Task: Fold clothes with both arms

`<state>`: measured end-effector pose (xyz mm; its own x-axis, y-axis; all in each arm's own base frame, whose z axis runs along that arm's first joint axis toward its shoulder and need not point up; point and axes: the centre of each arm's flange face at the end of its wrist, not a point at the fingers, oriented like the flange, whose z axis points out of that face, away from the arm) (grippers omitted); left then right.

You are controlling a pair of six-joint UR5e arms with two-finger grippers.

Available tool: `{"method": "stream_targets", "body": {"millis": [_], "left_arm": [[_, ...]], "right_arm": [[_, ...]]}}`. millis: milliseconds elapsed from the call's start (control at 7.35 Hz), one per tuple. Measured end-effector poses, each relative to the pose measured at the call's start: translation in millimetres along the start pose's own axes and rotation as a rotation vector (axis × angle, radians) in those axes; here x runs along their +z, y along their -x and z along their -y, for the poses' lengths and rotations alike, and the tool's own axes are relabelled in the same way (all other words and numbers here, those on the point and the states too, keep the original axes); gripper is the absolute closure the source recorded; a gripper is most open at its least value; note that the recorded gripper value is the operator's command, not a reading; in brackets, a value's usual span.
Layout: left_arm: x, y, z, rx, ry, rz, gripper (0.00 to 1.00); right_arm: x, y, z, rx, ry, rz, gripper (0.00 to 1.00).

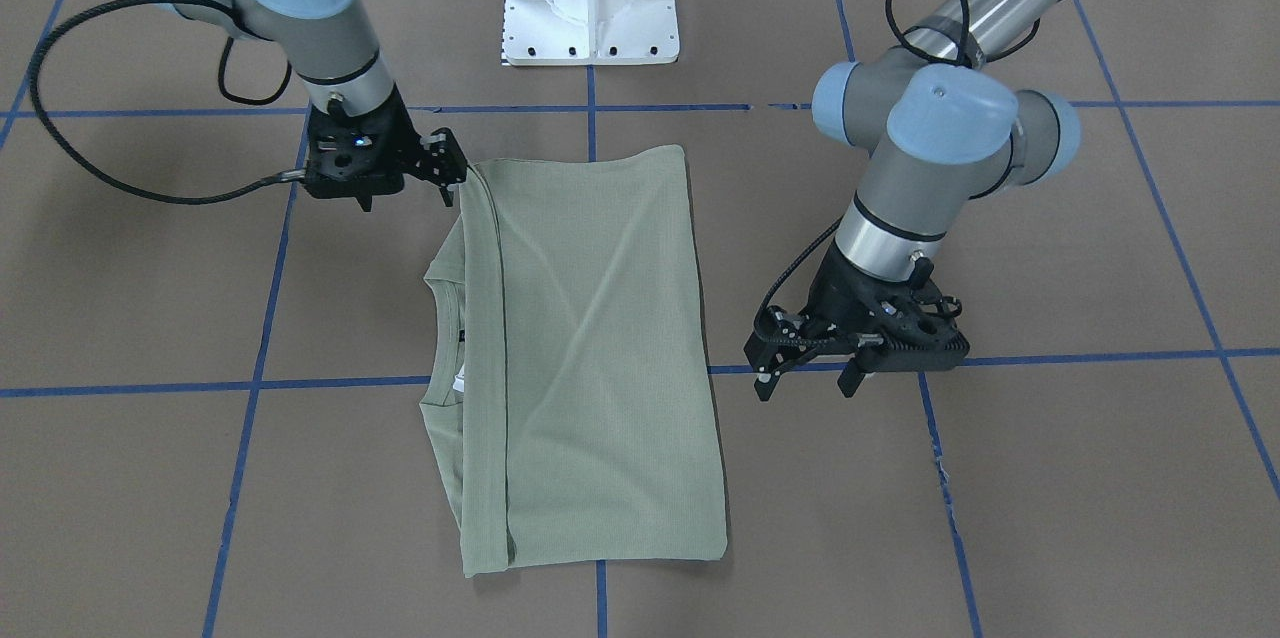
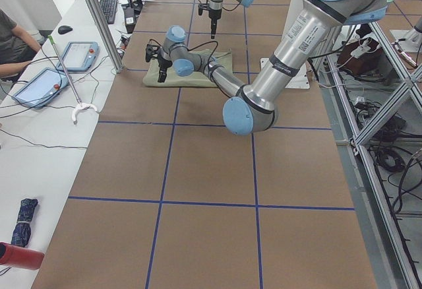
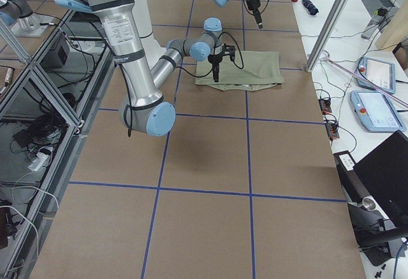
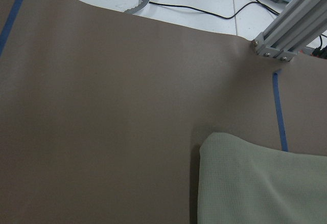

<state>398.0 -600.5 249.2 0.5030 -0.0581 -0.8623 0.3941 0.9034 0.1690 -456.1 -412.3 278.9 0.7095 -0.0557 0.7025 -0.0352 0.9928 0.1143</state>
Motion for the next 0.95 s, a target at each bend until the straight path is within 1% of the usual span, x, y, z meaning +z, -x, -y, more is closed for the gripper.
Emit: {"method": "stream_targets", "body": {"millis": [136,272,680,952], "left_arm": [[-19.6,-1.5,-14.0,0.004,0.013,0.001,0.00],[-28.2,0.5,-22.4,0.006,0.021,0.004,0.00],[-28.0,1.6,-33.8,0.010,0.037,0.010,0.00],[-26.3,0.6,-37.2,0.012,0.042,0.010,0.00]], "right_arm": [[17.0,22.6,-7.1,-0.048,0.018,-0.018,0.00],[32.5,37.7,-16.1,-0.085,0.041,-0.032,0.00],[64.1,53.7,-43.1,-0.143,0.097,-0.059,0.00],[74.2,50.6,-52.1,-0.164,0.128,-0.088,0.00]]}}
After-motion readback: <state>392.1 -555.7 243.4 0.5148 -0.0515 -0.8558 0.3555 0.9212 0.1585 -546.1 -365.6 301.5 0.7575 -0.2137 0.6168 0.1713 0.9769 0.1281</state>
